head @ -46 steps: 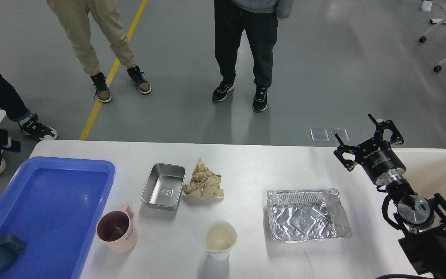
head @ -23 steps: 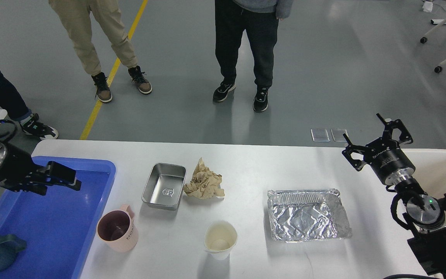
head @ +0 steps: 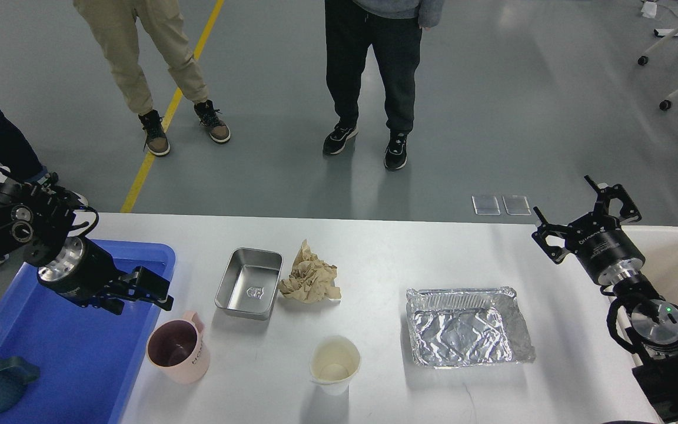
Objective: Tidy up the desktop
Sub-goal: 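Grasp the pink mug with the left gripper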
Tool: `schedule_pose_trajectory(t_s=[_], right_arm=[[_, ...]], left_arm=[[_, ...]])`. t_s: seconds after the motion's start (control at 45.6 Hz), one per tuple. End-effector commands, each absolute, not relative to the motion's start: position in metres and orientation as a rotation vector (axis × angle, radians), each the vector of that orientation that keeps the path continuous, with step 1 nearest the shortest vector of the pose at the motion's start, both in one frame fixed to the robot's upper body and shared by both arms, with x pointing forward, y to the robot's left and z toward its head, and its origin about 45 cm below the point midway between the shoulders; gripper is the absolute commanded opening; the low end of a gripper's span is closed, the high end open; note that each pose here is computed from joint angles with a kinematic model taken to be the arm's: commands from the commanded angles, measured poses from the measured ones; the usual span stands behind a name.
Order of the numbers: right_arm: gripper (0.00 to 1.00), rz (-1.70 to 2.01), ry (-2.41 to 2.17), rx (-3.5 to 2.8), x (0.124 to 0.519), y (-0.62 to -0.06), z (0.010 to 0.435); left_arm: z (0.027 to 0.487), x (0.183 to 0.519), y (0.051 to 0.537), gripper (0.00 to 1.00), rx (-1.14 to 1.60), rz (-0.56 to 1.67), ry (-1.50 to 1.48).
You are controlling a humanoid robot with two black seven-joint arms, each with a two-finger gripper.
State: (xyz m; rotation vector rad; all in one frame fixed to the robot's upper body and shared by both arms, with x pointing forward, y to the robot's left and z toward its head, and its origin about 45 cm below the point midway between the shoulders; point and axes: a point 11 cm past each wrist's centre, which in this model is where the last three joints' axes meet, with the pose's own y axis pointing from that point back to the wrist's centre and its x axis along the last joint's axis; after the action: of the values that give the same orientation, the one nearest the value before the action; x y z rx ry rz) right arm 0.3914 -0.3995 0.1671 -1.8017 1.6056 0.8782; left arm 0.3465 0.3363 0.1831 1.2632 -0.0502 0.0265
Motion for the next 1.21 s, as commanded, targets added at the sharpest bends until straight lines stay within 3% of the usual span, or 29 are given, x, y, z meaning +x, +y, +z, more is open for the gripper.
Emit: schedule_pose_trajectory(t_s=[0.0,1.184], right_arm=[[1.00,0.878,1.611,-1.803,0.390,-0.401,0.166],[1.00,0.854,1.639,-1.814,0.389,-0.412,0.172]], left_arm=[[0.171,0.342,0.328,1.00,1.267,-0.005,-0.041],[0.138,0.321,0.326,1.00,1.344,-0.075,0.004]])
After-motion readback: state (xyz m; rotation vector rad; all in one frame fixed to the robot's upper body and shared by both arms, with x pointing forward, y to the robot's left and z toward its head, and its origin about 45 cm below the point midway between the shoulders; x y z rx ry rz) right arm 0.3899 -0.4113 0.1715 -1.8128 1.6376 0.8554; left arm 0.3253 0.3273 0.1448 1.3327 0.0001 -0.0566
